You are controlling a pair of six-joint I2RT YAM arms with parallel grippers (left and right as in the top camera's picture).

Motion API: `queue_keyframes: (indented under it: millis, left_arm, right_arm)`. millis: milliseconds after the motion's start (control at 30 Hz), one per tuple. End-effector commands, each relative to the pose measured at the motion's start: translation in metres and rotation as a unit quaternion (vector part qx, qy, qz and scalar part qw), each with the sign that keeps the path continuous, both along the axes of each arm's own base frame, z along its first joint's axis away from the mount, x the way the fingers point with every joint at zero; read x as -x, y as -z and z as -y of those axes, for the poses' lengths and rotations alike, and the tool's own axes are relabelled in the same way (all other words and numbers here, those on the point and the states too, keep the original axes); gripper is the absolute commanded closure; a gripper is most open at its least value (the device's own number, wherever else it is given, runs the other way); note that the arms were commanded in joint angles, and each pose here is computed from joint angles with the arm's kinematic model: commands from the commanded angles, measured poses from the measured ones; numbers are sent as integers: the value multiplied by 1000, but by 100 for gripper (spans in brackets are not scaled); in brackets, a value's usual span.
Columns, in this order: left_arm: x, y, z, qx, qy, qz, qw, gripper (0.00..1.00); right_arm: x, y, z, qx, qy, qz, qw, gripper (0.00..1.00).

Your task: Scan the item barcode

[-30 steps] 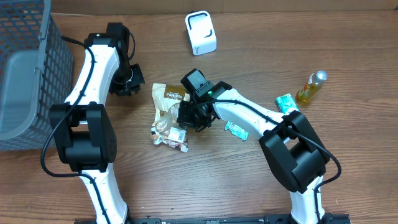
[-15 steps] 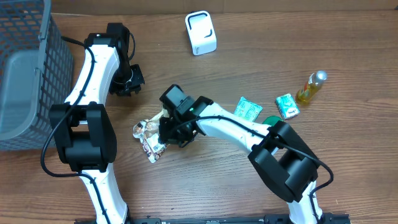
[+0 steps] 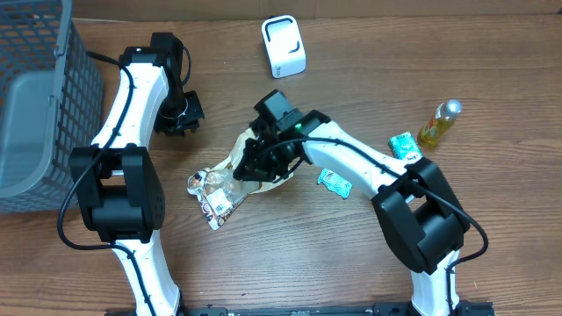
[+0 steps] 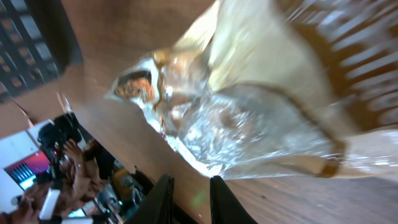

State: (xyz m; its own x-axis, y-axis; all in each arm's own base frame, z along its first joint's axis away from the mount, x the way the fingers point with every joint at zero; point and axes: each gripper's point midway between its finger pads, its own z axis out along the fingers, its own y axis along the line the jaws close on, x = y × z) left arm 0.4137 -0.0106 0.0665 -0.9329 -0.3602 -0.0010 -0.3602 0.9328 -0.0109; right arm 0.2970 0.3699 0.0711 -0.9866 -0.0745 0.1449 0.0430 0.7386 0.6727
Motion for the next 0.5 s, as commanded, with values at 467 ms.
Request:
queue_keyframes:
  millis: [467]
  left_arm:
    - [3, 8, -3, -9, 1, -12, 1000, 95]
  right_arm:
    - [-86, 4, 69, 166, 124, 169, 964, 71]
